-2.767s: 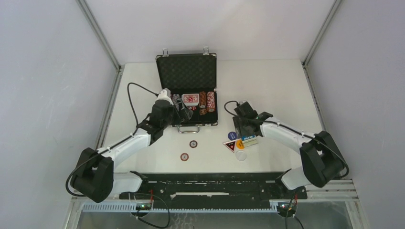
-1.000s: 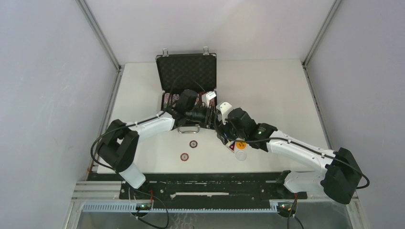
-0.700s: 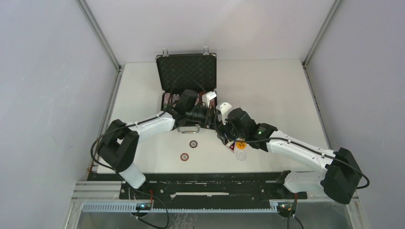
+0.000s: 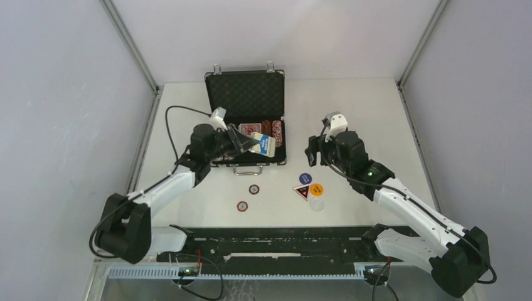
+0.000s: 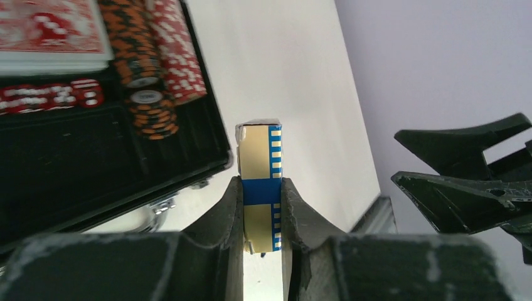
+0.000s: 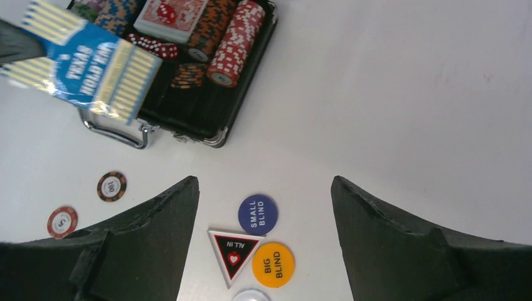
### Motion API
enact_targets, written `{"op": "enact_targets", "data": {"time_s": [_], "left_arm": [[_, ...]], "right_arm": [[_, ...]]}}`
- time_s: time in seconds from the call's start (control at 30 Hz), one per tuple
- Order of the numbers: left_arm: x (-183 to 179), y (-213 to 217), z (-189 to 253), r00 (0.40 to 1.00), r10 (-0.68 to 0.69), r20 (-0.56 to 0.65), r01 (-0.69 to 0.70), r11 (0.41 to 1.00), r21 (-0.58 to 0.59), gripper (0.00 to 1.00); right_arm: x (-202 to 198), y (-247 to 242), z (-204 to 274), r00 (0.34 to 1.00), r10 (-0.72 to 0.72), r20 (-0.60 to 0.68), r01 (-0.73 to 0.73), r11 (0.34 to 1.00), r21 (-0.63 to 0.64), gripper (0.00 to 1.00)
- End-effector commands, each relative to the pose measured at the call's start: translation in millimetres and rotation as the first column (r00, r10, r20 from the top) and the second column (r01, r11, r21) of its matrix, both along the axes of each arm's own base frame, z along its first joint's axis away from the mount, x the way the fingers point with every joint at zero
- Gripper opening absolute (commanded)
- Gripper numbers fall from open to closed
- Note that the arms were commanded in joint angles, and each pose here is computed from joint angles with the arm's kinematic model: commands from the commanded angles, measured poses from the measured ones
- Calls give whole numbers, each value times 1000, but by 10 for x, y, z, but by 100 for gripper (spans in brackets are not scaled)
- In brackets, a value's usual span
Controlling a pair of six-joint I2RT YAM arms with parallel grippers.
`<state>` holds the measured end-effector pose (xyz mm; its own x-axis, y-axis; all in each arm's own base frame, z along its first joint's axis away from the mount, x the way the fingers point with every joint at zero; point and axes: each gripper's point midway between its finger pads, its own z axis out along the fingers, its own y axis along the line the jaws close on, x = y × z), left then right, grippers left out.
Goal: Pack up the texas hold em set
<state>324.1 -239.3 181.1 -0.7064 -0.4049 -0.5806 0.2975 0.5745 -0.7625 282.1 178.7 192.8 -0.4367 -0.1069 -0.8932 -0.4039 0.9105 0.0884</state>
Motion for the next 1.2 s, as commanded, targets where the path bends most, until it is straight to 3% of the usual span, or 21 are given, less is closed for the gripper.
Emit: {"op": "enact_targets", "data": {"time_s": [0.0,0.33,1.17], "left_arm": [[161,435,183,956,276,95,-281,959,38,0],[191,806,-140,910,409,75,-415,883,219,0],[491,574,-483,970,226,84,-241,930,278,0]], "right_arm": [[86,6,-49,998,-42,-40,45,996,76,84],[154,118,-249,996,-9,-90,15,997,70,82],[307,172,-471,991,-12,-131,16,999,31,80]]}}
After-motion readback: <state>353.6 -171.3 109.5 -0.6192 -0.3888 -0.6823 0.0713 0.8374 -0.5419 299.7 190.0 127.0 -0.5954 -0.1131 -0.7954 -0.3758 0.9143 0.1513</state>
